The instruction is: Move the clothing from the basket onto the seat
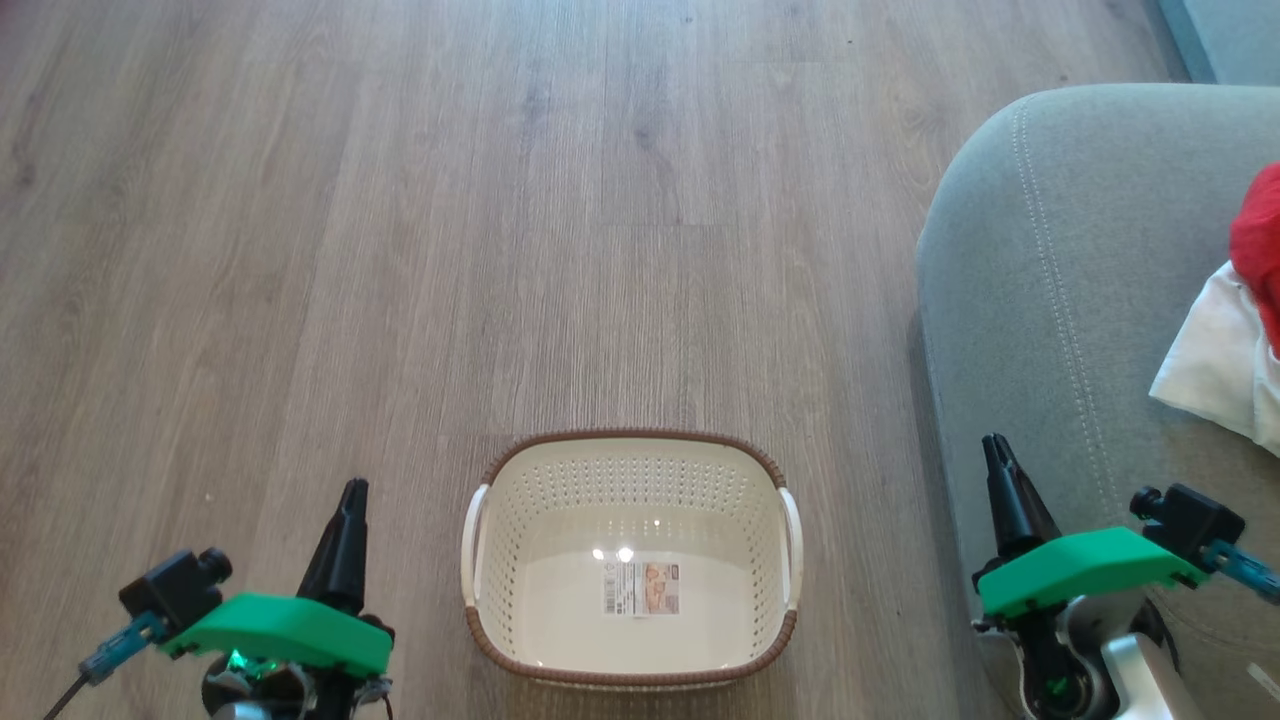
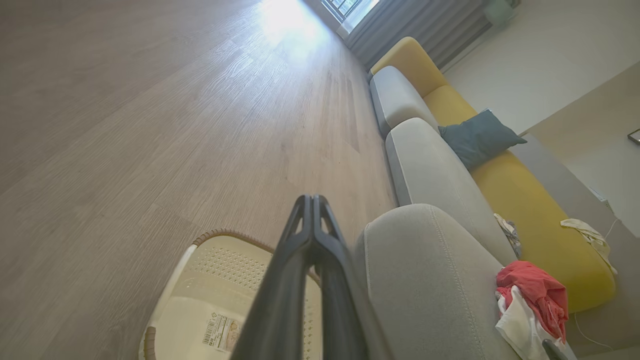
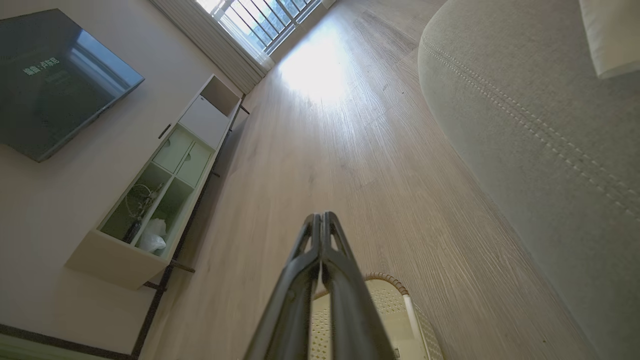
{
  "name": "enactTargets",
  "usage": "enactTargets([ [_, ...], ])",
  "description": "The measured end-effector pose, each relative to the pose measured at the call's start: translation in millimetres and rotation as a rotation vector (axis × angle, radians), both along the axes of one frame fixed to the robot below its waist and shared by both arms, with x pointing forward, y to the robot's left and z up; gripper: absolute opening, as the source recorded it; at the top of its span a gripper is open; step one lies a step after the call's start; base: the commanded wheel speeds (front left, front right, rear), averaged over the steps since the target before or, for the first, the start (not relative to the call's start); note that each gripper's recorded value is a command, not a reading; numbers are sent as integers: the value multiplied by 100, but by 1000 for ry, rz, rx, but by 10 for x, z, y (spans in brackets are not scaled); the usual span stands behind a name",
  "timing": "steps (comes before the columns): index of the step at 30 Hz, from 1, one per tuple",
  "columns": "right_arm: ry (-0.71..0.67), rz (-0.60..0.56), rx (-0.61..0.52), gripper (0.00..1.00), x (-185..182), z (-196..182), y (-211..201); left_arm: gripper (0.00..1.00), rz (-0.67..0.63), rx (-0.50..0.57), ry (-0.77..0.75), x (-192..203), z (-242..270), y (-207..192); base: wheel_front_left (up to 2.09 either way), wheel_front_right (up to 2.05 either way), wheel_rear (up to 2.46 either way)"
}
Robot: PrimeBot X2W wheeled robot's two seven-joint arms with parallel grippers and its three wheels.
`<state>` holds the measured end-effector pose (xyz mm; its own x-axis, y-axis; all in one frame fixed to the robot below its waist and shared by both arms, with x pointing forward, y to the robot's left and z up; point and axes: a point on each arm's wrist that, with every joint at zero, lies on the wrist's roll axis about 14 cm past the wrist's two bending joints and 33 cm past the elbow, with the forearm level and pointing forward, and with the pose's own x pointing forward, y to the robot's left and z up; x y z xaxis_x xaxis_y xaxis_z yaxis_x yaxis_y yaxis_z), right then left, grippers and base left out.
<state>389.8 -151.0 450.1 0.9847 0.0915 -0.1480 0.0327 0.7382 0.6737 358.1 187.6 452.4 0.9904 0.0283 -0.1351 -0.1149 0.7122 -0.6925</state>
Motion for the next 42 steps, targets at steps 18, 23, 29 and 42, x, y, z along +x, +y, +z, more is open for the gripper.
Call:
enactTargets([
  [18,12,-69,196,0,-9,65,-142,0,19,-192,1,50,40,-5,0,0,0],
  [23,12,-87,250,0,-13,85,-186,0,24,-245,2,55,46,-7,0,0,0],
  [29,9,-110,317,0,-18,112,-240,0,32,-310,1,64,58,3,0,0,0],
  [42,5,-143,461,0,-33,167,-327,0,44,-450,-4,81,90,6,0,0,0],
])
